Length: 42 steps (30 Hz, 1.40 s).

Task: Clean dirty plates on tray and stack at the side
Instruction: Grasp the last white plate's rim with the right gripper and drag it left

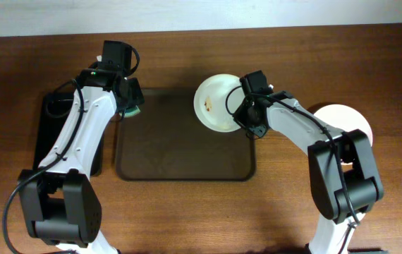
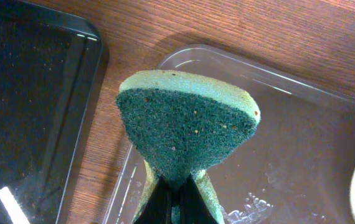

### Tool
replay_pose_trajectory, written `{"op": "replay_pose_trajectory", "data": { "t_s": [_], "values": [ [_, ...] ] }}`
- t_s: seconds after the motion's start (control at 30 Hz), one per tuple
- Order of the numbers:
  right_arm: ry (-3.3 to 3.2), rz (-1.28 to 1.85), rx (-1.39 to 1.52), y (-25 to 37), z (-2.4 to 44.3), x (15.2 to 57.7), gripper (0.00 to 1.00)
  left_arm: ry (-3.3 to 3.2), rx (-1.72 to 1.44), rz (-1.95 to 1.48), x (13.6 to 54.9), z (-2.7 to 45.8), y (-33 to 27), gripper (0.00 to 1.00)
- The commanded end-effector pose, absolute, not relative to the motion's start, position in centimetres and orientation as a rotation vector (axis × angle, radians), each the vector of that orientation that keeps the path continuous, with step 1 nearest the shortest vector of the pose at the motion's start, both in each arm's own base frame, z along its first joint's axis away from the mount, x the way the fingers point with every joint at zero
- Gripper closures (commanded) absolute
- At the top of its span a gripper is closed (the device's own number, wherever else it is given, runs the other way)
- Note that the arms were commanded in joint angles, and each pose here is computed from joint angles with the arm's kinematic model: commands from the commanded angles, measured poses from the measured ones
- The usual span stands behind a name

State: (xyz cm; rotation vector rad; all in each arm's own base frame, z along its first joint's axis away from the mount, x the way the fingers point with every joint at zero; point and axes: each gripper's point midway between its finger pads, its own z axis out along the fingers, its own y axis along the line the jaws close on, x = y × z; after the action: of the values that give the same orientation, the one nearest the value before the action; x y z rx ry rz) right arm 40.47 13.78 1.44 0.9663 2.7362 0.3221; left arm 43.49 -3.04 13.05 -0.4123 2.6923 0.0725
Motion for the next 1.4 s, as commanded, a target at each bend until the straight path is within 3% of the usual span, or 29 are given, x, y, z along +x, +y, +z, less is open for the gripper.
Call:
{"op": "replay_pose_trajectory", "data": {
  "t_s": [0.0,0.23,0.37,0.43,0.5,0.7,0.9,1.1,1.37],
  "values": [
    [2.808,0.362,0.947,15.5,1.3,39.1,0.96,2.706,-0.424,0.074,43.4,12.5,-2.9,0.99],
    [2.970,0.445,0.655,20.0,1.8,36.0,0.92,2.706,-0.424,0.073,43.4,12.5,-2.9,1.00],
    [2.965,0.445,0.342,20.4,4.1,37.5,0.57,2.706,-0.424,0.074,43.4,12.5,-2.9,0.99],
    [2.932,0.441,0.155,20.1,6.1,39.0,0.46,2.706,-0.424,0.074,43.4,12.5,-2.9,1.00],
    [2.867,0.432,-0.038,19.7,8.3,40.9,0.43,2.706,-0.424,0.073,43.4,12.5,-2.9,1.00],
    [2.729,0.244,-0.390,17.8,9.4,44.9,0.43,2.718,-0.417,0.037,43.3,12.4,-3.4,0.99],
    [2.778,0.267,-0.659,18.7,4.6,44.3,0.43,2.760,-0.374,-0.032,42.8,12.1,-4.4,0.99],
    [2.815,0.327,-0.705,19.3,2.6,43.6,0.46,2.771,-0.375,-0.028,42.5,12.0,-4.4,1.00],
    [2.841,0.418,-0.697,20.3,1.4,43.0,0.72,2.771,-0.375,-0.028,42.5,12.0,-4.4,0.99]
  ]
}}
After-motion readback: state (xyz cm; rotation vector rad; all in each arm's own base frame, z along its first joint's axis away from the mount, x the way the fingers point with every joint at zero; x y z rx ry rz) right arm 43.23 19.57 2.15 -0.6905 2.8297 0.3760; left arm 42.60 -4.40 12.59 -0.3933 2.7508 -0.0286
